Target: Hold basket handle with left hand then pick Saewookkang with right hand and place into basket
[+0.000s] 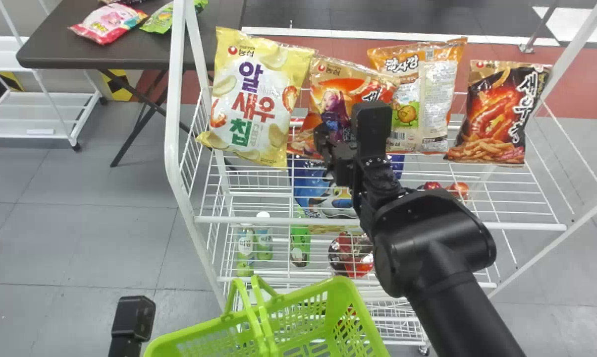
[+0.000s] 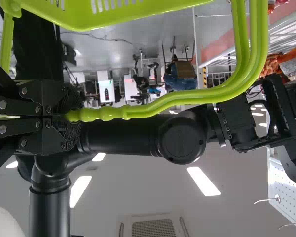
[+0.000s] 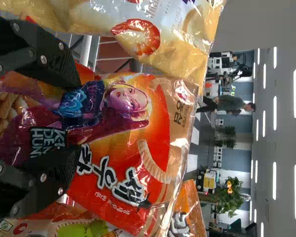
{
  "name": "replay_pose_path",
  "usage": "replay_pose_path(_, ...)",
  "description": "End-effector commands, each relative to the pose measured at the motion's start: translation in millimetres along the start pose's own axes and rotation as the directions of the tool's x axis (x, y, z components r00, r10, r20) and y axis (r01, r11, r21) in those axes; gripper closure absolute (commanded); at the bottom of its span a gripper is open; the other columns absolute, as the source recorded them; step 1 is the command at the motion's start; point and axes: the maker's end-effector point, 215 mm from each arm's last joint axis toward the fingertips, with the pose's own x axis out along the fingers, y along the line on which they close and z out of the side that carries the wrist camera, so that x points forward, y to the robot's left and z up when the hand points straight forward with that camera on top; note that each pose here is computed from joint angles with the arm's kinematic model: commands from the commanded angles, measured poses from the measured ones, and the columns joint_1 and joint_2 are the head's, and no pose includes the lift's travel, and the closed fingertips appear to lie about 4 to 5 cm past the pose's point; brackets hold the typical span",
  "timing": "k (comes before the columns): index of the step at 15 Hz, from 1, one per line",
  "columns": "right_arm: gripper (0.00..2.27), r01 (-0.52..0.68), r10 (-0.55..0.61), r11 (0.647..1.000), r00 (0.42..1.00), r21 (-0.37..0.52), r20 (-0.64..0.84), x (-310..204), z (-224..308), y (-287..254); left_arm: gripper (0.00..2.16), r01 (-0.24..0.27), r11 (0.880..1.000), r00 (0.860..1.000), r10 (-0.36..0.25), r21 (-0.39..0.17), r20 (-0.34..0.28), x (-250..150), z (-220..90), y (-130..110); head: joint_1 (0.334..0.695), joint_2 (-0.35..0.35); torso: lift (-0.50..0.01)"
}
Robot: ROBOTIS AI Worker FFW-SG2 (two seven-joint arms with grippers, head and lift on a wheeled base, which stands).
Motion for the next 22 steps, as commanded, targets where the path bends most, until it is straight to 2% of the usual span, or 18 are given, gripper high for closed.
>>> replay_pose_path(1,2.24,0.005,-0.005,1.0,1.0,-0.005,0.01,0,4,-2,2.15,0.002,1.0,1.0,-0.002,-0.028,0.0,0,2,0,0.695,-0.04,-0.014)
replay_pose_path(6,2.24,-0.011,0.011,1.0,1.0,-0.012,0.019,-10,3,5,2.15,0.005,0.999,1.0,-0.005,-0.038,0.005,-1,5,4,0.695,-0.04,-0.014)
replay_pose_path(13,2.24,-0.024,0.03,0.996,0.998,-0.091,0.062,-63,35,28,2.15,0.006,0.999,1.0,-0.006,-0.035,0.008,-3,6,3,0.695,-0.016,-0.014)
replay_pose_path(16,2.24,-0.025,0.022,0.993,0.999,-0.117,-0.03,-92,23,29,2.15,0.008,0.999,1.0,-0.007,-0.037,0.009,-3,6,3,0.695,-0.005,-0.014)
replay_pose_path(19,2.25,-0.024,0.007,0.995,0.986,-0.099,-0.168,-136,4,11,2.15,0.007,0.999,1.0,-0.007,-0.036,0.007,-2,6,3,0.695,-0.011,-0.014)
replay_pose_path(22,2.24,-0.015,-0.022,0.994,0.944,-0.109,-0.329,-180,-24,-7,2.15,0.005,0.999,1.0,-0.004,-0.035,0.004,0,6,3,0.695,-0.059,-0.014)
